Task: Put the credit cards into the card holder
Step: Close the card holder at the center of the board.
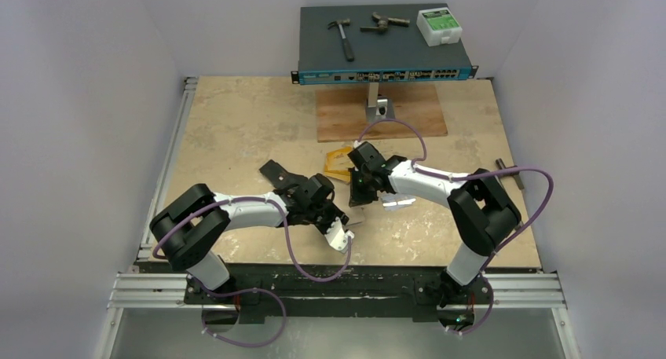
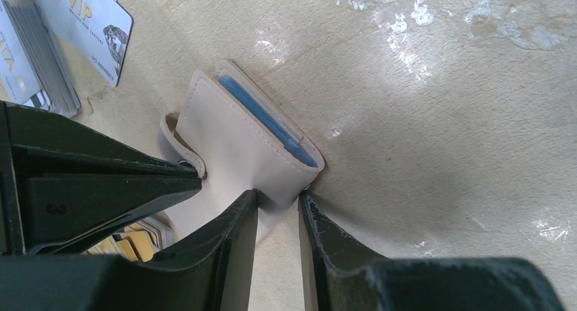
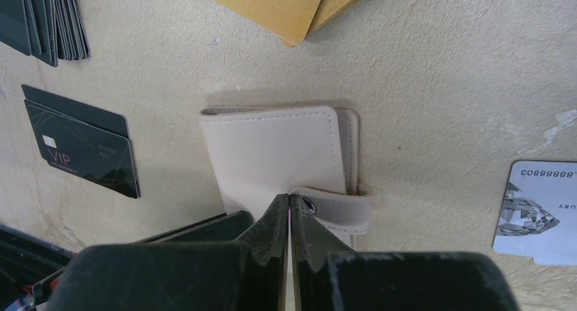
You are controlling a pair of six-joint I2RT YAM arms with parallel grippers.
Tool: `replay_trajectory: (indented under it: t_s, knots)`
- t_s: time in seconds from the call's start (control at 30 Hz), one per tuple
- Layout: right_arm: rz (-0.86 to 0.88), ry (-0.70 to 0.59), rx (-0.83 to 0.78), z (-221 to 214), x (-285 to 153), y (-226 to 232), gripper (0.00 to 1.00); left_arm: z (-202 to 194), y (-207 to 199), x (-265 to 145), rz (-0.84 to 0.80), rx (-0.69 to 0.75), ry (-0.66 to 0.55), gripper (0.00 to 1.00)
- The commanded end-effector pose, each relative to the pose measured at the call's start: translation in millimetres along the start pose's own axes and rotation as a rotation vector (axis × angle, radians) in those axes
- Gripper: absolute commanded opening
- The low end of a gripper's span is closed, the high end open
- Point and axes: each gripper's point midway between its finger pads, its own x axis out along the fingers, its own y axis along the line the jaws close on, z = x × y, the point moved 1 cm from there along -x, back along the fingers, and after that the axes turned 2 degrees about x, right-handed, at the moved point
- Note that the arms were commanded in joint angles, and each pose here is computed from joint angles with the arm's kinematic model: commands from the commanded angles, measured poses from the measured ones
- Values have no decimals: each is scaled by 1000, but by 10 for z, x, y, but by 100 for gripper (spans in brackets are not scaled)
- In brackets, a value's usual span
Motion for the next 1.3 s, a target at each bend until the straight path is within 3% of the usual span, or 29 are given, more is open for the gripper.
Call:
replay_trajectory:
  t_s: [0.0, 0.37, 0.7, 0.83, 0.93, 1.13, 1.27]
  knots:
    - [3, 17, -23, -54, 51, 34, 0, -41, -116, 48, -44, -29, 10, 27]
    - [-10, 35, -7, -71, 77, 19, 0, -34, -105, 43, -43, -27, 9, 25]
    - [-17, -20, -88, 129, -297, 92, 0, -39, -104, 25, -41, -28, 13, 23]
    - [-99, -38, -114, 197, -355, -25, 30, -44, -97, 19, -39, -28, 14, 23]
    - [-133, -42, -133, 221, -379, -55, 39, -46, -82, 21, -38, -27, 15, 22]
    - [-175, -32, -205, 176, -367, 36, 44, -52, -51, 9, -36, -31, 15, 22]
    - [-208, -21, -252, 88, -300, 91, 40, -53, -53, 4, -38, -35, 14, 21]
